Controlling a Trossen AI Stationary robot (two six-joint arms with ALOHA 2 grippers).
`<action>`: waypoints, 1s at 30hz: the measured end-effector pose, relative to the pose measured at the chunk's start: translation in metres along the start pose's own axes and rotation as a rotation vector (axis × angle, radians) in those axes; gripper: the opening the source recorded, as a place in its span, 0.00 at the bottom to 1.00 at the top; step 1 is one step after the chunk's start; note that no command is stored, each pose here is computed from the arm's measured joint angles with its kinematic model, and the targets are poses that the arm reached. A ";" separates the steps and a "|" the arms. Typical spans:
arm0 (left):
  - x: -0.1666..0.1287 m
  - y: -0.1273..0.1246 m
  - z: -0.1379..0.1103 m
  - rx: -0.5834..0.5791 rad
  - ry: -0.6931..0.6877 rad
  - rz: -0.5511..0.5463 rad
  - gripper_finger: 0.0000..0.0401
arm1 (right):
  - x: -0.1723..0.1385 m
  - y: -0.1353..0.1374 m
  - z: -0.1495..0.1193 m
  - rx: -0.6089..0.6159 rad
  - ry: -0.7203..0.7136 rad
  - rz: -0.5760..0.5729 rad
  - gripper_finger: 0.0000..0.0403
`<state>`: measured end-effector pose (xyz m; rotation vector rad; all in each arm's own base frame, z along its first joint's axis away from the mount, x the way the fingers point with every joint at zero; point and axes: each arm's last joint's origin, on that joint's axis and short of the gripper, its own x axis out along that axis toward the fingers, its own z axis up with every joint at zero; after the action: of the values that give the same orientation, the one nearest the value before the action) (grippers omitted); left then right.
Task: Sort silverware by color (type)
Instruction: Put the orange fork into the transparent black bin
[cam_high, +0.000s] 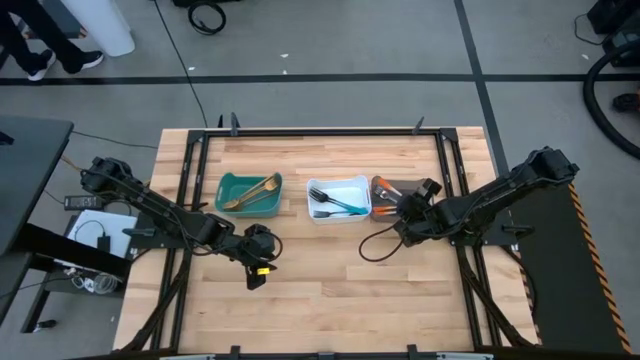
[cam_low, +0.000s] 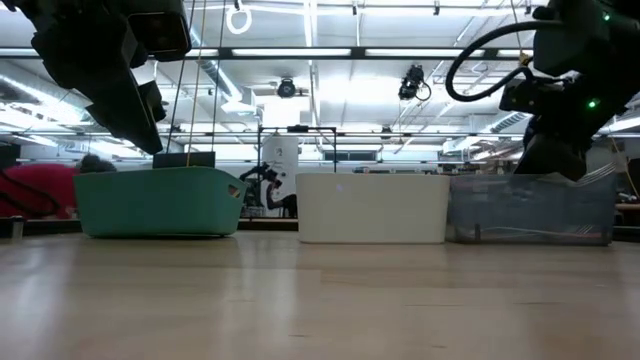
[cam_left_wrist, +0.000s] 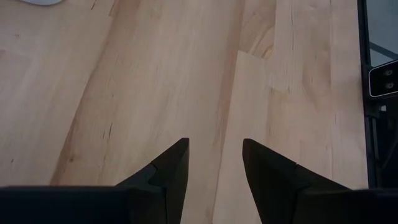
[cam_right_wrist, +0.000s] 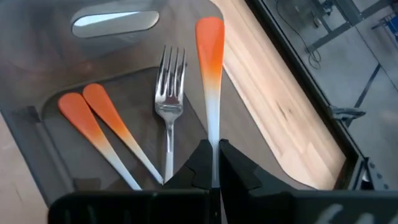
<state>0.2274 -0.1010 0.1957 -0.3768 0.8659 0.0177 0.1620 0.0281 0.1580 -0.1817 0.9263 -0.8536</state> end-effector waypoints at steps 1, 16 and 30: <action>0.000 0.000 0.000 0.000 0.000 0.000 0.40 | 0.001 0.001 0.000 0.005 -0.001 0.005 0.04; 0.000 0.000 0.000 -0.001 0.000 0.000 0.40 | 0.011 -0.001 0.003 0.068 0.086 0.066 0.09; 0.000 0.000 0.000 0.005 -0.005 0.006 0.40 | 0.006 -0.005 0.033 0.057 0.083 0.128 0.24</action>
<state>0.2275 -0.1008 0.1958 -0.3693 0.8618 0.0221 0.1857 0.0134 0.1767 -0.0371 0.9794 -0.7731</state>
